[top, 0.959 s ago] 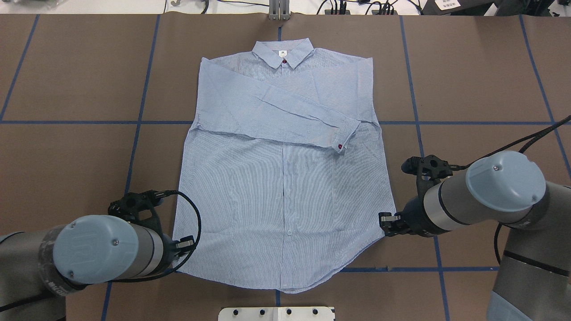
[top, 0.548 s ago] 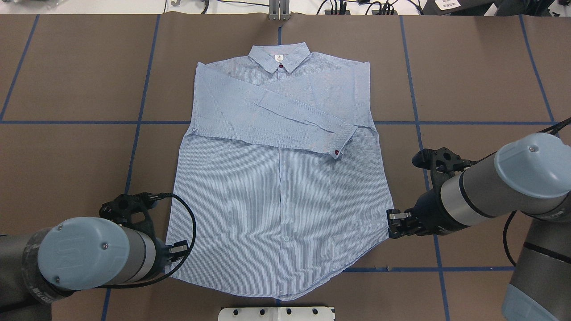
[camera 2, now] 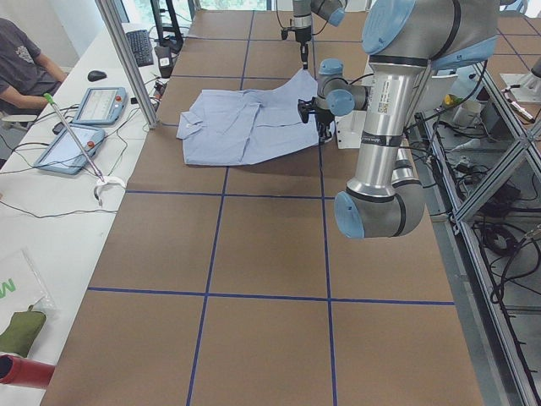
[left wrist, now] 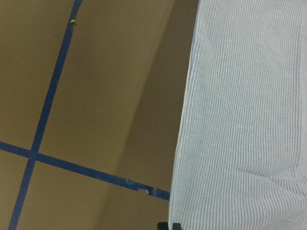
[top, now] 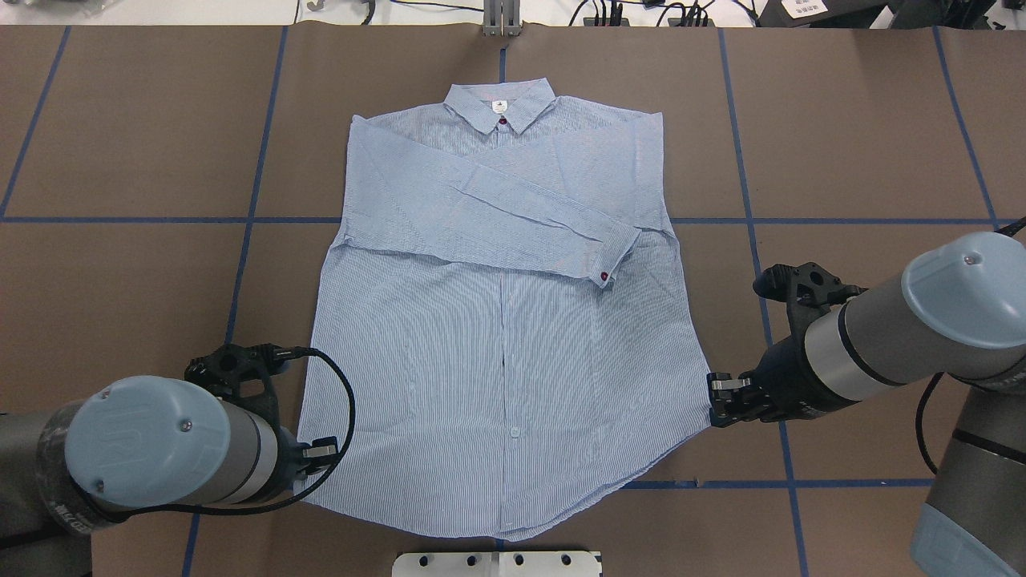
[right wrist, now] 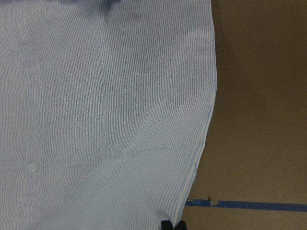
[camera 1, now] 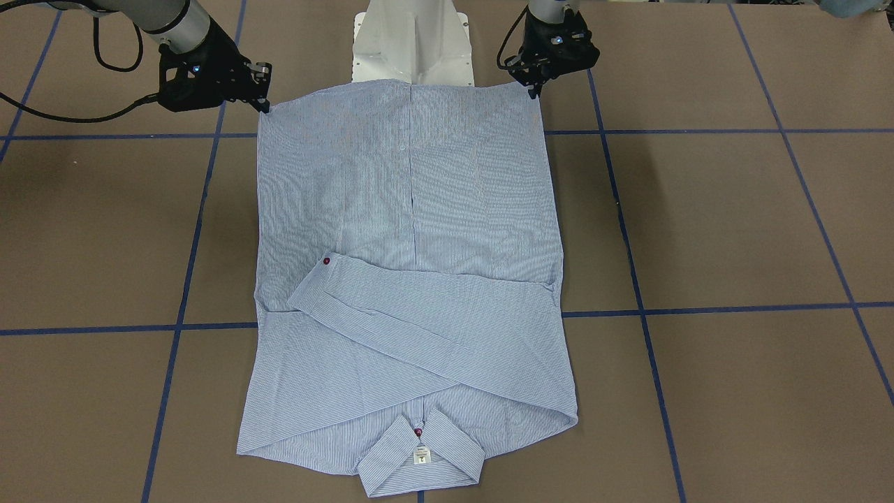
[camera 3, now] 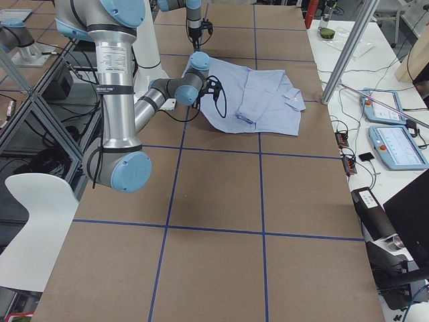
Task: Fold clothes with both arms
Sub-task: 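Lift the hem corners with both grippers, pulling the hem taut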
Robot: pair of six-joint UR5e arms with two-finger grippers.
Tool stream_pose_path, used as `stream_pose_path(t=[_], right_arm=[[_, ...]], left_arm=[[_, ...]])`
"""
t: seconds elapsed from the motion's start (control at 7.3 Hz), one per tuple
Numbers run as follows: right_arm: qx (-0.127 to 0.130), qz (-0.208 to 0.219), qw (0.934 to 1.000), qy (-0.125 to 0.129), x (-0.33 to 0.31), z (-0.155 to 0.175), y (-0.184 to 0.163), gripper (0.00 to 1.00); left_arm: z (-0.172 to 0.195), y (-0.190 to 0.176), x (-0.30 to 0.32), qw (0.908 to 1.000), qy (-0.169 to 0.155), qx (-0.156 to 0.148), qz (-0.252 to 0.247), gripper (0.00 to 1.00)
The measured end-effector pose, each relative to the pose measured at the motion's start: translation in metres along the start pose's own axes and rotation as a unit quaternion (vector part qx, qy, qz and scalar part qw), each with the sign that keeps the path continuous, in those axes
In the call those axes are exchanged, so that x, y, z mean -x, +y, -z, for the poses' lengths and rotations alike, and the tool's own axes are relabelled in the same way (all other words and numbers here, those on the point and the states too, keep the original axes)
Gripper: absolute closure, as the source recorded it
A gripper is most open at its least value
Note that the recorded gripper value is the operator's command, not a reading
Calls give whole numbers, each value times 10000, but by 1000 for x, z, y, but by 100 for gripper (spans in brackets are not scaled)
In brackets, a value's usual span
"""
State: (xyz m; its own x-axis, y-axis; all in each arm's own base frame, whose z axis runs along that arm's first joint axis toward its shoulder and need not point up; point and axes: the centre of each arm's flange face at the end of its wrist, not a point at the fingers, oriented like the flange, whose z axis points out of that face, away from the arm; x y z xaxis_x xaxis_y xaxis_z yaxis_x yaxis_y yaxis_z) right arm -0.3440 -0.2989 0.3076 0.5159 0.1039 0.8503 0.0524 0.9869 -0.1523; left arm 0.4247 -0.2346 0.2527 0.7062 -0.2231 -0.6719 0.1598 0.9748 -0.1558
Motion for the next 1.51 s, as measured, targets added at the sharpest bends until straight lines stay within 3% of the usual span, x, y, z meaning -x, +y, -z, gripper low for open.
stream_pose_path(t=[1.51], right_arm=[[-96,-154,9998,104,-13,0,-12,100]], left_arm=[[-11,-23,5,9998,-161,-85,41,100]])
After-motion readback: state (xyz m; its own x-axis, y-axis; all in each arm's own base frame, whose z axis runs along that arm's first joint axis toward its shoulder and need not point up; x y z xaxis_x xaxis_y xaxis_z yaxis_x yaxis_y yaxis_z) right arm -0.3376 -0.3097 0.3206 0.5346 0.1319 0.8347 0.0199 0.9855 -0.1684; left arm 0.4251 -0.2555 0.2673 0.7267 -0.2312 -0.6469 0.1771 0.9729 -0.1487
